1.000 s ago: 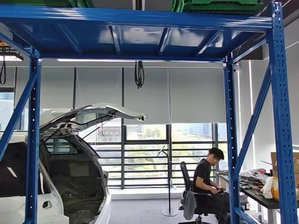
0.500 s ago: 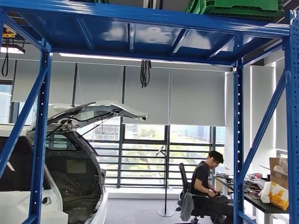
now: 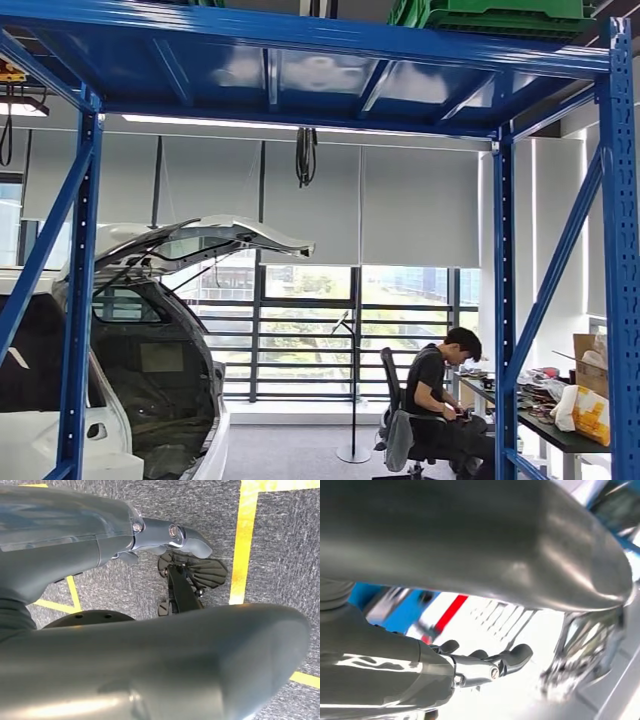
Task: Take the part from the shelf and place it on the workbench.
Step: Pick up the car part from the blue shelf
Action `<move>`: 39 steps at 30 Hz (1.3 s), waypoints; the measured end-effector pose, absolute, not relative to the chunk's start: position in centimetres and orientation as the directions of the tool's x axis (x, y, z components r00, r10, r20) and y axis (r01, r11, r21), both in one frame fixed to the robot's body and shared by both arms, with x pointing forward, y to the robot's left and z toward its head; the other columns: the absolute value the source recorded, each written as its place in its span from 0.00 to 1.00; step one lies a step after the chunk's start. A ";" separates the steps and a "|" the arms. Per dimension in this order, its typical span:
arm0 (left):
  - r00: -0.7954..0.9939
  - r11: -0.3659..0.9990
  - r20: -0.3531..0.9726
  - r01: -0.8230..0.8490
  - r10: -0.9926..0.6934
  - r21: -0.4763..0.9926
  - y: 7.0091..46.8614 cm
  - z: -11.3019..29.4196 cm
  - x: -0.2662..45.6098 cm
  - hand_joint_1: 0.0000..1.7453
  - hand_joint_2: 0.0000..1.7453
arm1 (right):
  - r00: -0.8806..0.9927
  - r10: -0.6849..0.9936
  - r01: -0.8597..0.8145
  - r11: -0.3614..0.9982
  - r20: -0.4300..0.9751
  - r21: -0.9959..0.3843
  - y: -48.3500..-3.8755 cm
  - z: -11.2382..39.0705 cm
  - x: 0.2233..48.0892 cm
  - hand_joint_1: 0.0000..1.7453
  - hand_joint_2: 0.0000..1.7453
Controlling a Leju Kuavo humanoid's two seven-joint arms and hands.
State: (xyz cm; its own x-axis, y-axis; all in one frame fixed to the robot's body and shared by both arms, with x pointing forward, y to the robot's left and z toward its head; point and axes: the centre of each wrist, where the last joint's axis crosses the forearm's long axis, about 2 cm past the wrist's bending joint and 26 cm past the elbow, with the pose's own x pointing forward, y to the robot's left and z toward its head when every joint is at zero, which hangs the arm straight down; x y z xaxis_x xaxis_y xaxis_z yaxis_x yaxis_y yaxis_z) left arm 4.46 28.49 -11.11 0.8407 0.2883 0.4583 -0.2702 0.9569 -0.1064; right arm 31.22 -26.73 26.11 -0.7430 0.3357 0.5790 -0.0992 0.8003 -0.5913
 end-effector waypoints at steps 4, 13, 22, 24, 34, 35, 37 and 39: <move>0.841 0.956 0.456 -0.272 0.290 -0.107 28.4 -11.1 4.4 0.00 0.00 | -0.719 0.474 0.028 0.751 0.509 -0.660 -26.1 26.1 31.1 0.00 0.00; 0.847 0.960 0.453 -0.254 0.278 -0.116 28.0 -11.1 4.5 0.00 0.00 | -0.608 0.729 0.281 0.568 0.314 -0.773 -25.5 26.0 31.0 0.00 0.00; 0.845 0.961 0.457 -0.251 0.277 -0.120 28.0 -11.1 4.5 0.00 0.00 | -0.598 0.736 0.269 0.558 0.318 -0.785 -25.3 25.7 31.2 0.00 0.00; 0.845 0.961 0.458 -0.250 0.277 -0.120 28.0 -11.1 4.5 0.00 0.00 | -0.601 0.731 0.261 0.561 0.323 -0.785 -25.2 25.7 31.2 0.00 0.00; 0.845 0.961 0.458 -0.249 0.276 -0.120 28.0 -11.1 4.5 0.00 0.00 | -0.603 0.723 0.243 0.569 0.337 -0.786 -25.2 25.5 31.3 0.00 0.00; 0.845 0.961 0.458 -0.248 0.275 -0.119 28.0 -11.1 4.5 0.00 0.00 | -0.603 0.723 0.243 0.569 0.338 -0.786 -25.2 25.5 31.3 0.00 0.00; 0.846 0.962 0.458 -0.247 0.273 -0.118 28.0 -11.1 4.5 0.00 0.00 | -0.603 0.722 0.242 0.570 0.339 -0.785 -25.2 25.5 31.3 0.00 0.00; 0.846 0.963 0.459 -0.244 0.271 -0.117 28.0 -11.1 4.5 0.00 0.00 | -0.604 0.721 0.241 0.572 0.340 -0.784 -25.2 25.5 31.3 0.00 0.00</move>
State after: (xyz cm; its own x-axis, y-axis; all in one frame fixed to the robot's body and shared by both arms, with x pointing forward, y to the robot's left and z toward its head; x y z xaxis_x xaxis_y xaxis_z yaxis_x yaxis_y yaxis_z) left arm 4.46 28.00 -11.10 0.8464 0.2708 0.4586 -0.2444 0.9625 -0.1174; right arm 31.29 -25.25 25.51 -0.6038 0.7208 0.3404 0.2408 0.5720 -0.7841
